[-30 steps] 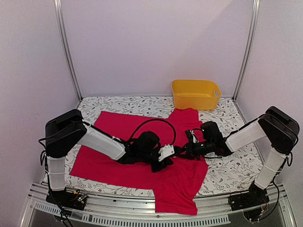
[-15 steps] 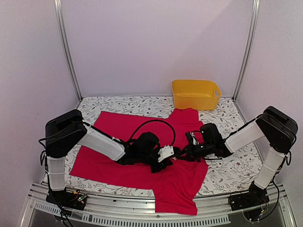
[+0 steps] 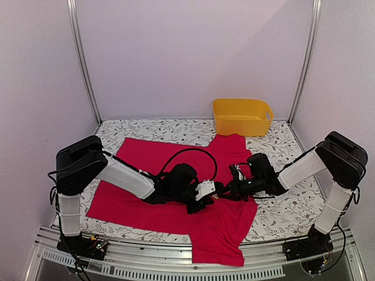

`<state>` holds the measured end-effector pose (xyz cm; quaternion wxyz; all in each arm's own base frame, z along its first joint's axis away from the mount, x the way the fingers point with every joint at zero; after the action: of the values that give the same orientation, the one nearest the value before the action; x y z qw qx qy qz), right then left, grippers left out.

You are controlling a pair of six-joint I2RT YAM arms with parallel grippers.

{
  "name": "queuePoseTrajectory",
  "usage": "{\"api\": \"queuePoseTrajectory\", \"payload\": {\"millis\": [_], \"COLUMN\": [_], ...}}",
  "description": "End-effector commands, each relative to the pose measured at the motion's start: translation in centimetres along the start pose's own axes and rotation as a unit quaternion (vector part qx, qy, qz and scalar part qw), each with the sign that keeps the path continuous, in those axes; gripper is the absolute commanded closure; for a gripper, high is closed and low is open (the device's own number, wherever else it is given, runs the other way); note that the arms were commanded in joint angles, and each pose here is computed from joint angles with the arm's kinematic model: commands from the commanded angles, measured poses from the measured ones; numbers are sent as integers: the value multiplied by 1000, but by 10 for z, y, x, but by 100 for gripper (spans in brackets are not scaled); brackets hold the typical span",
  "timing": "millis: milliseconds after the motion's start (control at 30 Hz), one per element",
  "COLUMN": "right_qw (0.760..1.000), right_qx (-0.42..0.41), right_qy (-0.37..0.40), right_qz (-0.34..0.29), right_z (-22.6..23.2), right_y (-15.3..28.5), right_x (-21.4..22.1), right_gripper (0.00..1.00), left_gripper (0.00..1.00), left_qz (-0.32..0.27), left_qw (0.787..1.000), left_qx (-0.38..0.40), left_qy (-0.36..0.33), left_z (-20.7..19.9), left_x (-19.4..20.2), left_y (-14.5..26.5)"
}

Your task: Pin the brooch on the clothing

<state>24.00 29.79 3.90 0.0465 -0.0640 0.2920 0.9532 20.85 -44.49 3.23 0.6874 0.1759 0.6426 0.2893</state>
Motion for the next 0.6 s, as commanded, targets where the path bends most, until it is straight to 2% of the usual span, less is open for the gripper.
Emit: {"api": "queuePoseTrajectory", "payload": {"millis": [0, 233, 267, 333, 400, 500, 567], "right_qw": [1000, 1000, 1000, 1000, 1000, 1000, 1000], "right_qx": [-1, 5, 6, 11, 14, 12, 11], "right_qy": [-7, -5, -5, 2, 10, 16, 17], "right_qz": [16, 12, 12, 12, 8, 5, 7], "right_z": [-2, -4, -3, -1, 2, 5, 6], "right_y": [-2, -1, -1, -2, -1, -1, -1], "right_x": [11, 10, 9, 6, 3, 0, 0], "right_gripper": [100, 100, 100, 100, 100, 100, 100], "left_gripper": [100, 100, 94, 74, 64, 61, 63], "left_qz": [-8, -5, 0, 16, 29, 42, 44], "left_qw": [1000, 1000, 1000, 999, 999, 998, 999], "left_qx": [-4, 6, 16, 29, 31, 35, 27], "left_qy": [-7, -10, -10, -9, -7, -7, -3], "left_z": [0, -3, -5, -8, -7, -5, -1], "left_x": [-3, -2, -1, 4, 11, 19, 17], "left_y": [2, 2, 2, 3, 5, 4, -1]}}
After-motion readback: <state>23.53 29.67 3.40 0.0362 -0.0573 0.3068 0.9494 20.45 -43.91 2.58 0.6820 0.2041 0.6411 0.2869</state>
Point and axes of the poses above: each gripper's point midway between its finger pads, its own y axis back along the fingers, its own z axis along the line the jaws close on, x = y × z, the point moved 2 cm from there along y, back along the fingers
